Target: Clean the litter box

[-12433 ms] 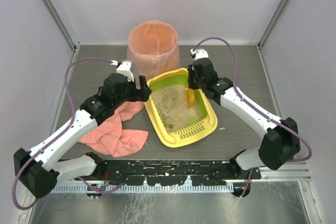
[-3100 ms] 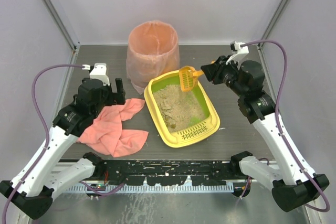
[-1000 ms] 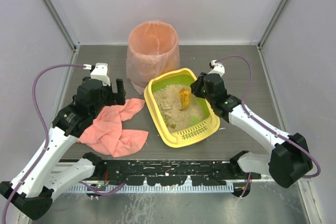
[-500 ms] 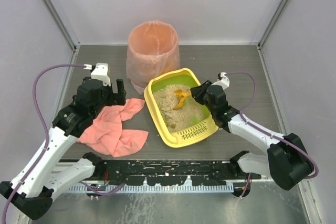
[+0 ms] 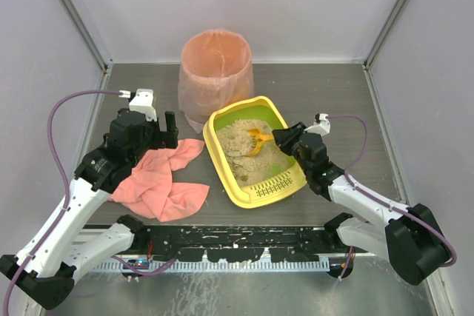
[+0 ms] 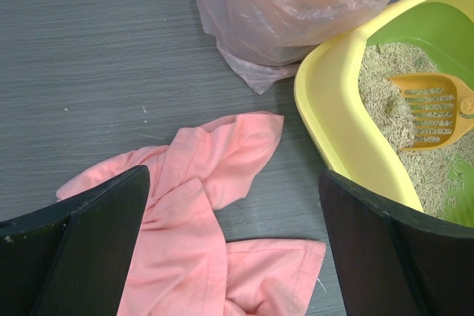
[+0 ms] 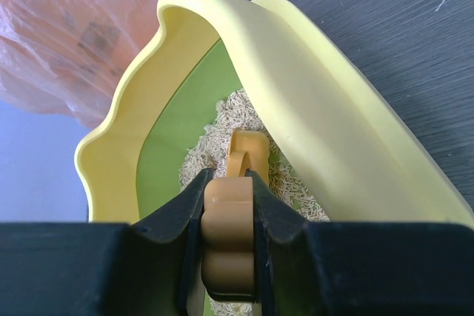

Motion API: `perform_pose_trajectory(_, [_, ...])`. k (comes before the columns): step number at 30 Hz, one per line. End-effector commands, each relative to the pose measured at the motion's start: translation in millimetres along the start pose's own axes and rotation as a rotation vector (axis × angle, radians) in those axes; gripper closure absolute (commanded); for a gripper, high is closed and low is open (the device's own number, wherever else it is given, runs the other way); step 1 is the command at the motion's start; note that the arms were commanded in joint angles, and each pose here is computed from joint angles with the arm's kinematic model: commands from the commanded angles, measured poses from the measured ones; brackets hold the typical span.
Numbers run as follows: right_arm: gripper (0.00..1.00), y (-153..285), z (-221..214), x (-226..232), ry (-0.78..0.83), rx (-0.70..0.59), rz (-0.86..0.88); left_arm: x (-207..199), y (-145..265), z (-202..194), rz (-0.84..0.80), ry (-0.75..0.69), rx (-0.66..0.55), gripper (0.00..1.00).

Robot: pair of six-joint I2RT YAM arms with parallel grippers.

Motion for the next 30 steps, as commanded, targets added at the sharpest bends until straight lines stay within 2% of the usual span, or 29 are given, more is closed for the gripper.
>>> perform_pose_trajectory(1, [0.99,6.3,23.5,34.2,-0.084,-0.08,0.132,-0.3,2.0,6.9,-0.008,0.006,-0.028,0.02])
perform_pose_trajectory(12, [0.99,13.6,30.0,25.2,-0.186,-0.121,0.175,-0.9,1.6,7.3,-0.01,0.007,-0.029,0.02])
perform_pose_trajectory(21, [0.99,18.2,33.3,26.6,-0.259,-0.088,0.241,-1.2,1.1,7.9,-0.009,0.006,-0.028,0.02])
perform_pose_trajectory(30, [0.99,23.0,37.7,17.5,-0.277,-0.106,0.238,-1.3,0.6,7.2,-0.01,0.004,-0.025,0.02])
Point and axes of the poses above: each gripper's point midway between its finger pads, its own y axis back along the fingers, its own x axis along the line the jaws close on, z = x × y, the point moved 1 cm from there along y, back along the fingers, and after that the axes turned 1 degree about -y, right-handed, at the moved point
